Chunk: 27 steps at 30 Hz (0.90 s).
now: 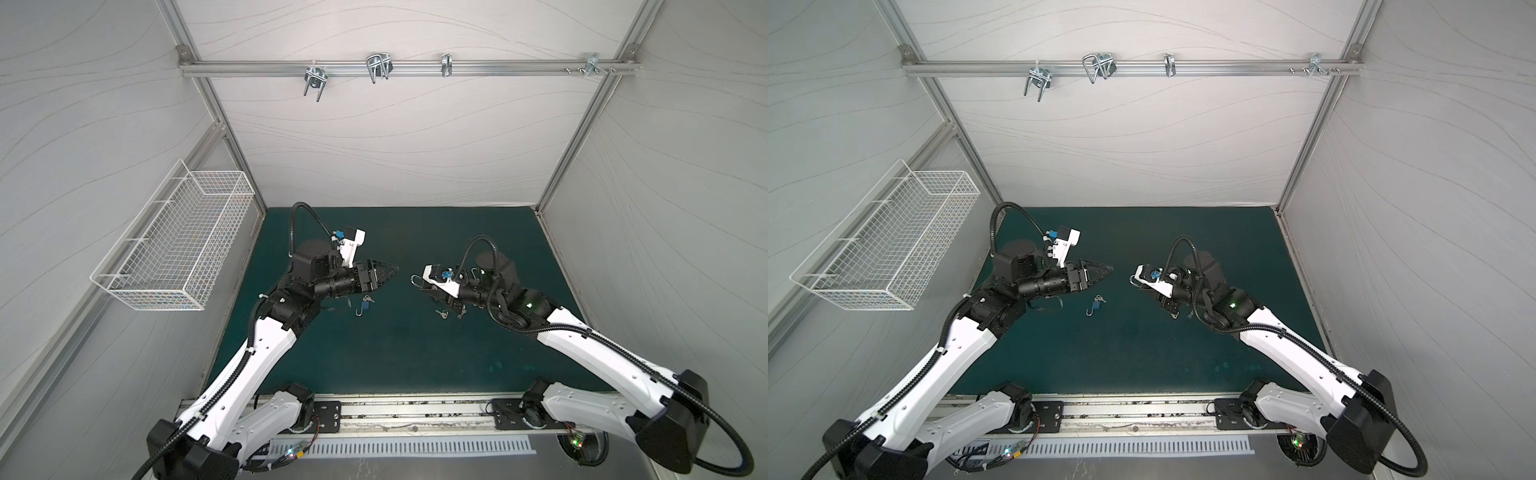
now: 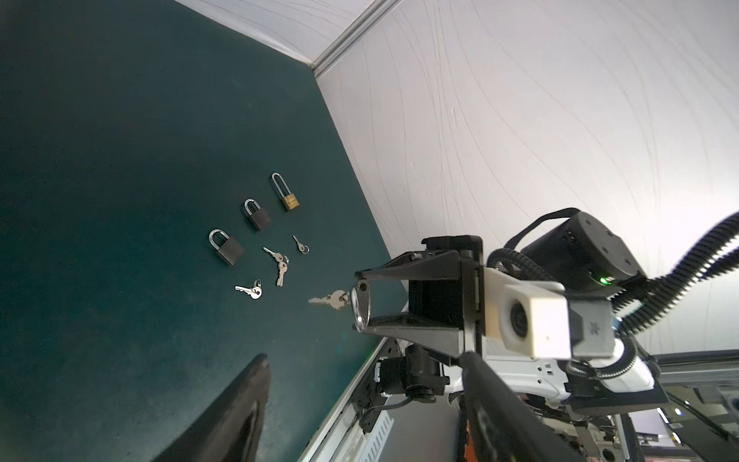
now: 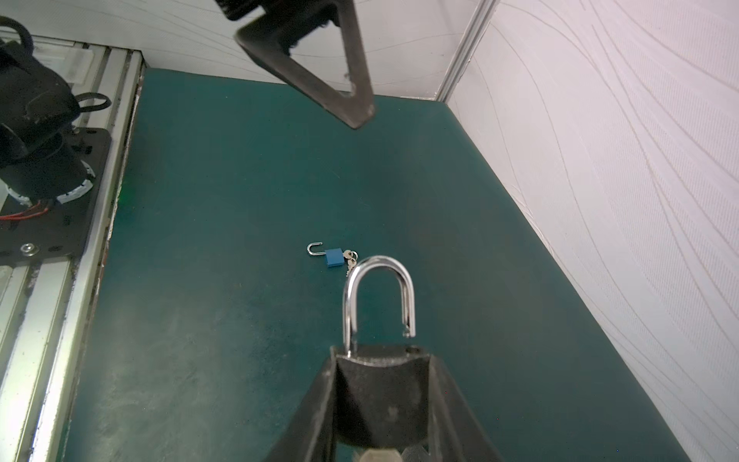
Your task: Lock with the key
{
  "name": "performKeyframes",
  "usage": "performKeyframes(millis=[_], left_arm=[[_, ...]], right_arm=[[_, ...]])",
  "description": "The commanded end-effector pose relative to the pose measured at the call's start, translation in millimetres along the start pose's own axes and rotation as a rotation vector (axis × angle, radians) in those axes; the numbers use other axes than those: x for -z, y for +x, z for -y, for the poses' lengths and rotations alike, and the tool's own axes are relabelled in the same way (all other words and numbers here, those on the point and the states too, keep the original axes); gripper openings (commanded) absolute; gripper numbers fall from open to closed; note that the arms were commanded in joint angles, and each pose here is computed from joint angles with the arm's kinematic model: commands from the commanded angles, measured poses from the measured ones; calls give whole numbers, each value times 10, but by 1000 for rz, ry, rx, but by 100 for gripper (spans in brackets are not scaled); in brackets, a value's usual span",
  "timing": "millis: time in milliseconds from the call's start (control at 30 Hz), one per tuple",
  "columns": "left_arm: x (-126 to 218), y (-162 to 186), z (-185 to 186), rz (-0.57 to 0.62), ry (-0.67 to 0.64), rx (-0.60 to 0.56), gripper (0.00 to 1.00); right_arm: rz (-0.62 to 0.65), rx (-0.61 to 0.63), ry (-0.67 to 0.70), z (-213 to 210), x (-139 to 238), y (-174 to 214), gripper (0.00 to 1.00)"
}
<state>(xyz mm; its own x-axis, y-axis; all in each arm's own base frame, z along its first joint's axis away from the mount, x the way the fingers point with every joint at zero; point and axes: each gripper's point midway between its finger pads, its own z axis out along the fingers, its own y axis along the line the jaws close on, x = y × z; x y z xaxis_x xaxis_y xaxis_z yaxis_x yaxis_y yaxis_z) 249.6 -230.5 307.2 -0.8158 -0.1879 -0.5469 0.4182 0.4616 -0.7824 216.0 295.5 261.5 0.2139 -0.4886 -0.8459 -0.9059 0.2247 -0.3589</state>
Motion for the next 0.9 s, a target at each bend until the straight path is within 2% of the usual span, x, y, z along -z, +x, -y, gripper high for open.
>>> performKeyframes(millis=[0, 300, 500, 667, 733, 867], left_arm=[[-96, -41, 136, -19, -9, -74, 75], [-288, 106, 65, -81, -50, -61, 64], [-419, 237, 34, -118, -59, -54, 52], [-390, 223, 16, -101, -80, -78, 52], [-390, 213, 31, -104, -78, -83, 48], [-448, 214, 43, -126, -64, -75, 35]], right_arm=[[40, 112, 37, 29, 55, -133, 0], [4, 226, 137, 74, 17, -122, 0], [29, 231, 130, 33, 10, -209, 0], [25, 217, 111, -13, 19, -214, 0], [23, 218, 114, -18, 27, -216, 0], [27, 220, 116, -22, 43, -239, 0]])
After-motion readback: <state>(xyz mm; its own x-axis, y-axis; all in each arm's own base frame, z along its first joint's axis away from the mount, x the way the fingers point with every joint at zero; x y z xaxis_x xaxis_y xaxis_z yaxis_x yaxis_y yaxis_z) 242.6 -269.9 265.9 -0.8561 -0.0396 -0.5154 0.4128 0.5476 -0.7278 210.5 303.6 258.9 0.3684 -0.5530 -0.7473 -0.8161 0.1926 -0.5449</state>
